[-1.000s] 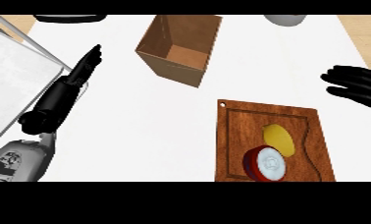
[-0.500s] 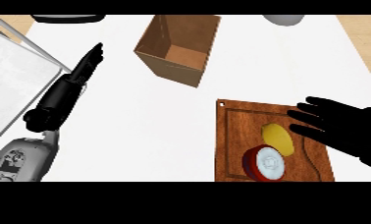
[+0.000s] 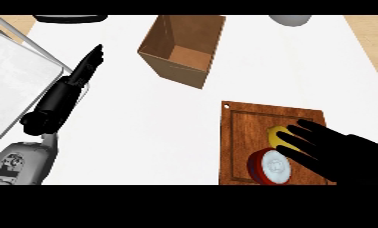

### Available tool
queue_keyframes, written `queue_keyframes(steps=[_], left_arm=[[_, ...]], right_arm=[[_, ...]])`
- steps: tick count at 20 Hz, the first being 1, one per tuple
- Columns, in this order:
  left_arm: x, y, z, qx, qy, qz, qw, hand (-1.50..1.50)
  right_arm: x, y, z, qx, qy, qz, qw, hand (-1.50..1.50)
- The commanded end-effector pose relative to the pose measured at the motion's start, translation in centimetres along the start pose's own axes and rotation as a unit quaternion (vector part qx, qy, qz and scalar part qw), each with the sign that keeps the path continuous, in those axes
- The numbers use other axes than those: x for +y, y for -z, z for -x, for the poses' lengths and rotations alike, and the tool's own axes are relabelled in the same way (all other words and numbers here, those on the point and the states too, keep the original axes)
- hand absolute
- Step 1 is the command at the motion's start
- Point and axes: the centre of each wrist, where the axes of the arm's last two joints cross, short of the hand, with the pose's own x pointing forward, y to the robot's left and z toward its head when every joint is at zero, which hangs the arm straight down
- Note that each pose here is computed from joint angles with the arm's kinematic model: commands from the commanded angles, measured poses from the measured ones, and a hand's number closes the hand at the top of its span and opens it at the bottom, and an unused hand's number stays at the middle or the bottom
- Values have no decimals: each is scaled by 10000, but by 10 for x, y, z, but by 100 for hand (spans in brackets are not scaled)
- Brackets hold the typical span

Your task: Pick the lemon from the cutting board and place it in the cardboard box

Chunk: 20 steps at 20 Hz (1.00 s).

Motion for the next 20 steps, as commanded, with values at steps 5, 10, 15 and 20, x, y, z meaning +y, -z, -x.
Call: queue_keyframes(steps=[5,10,15,20], left_arm=[[4,6,9,-67,56,-10,10000,0],[-7,8,7,-22,32,22,10000,0],[12,2,1,-5,24,45,10000,0],[-12,1,-10,11,-35,-9,10000,0]], right_arm=[[19,15,15,280,-236,175,9992,-150],[38,27,4,409,-302,118,9986,-150],[47,46,11,540,-522,31,9972,-150],[32,57,17,675,-479,55,9966,-150]])
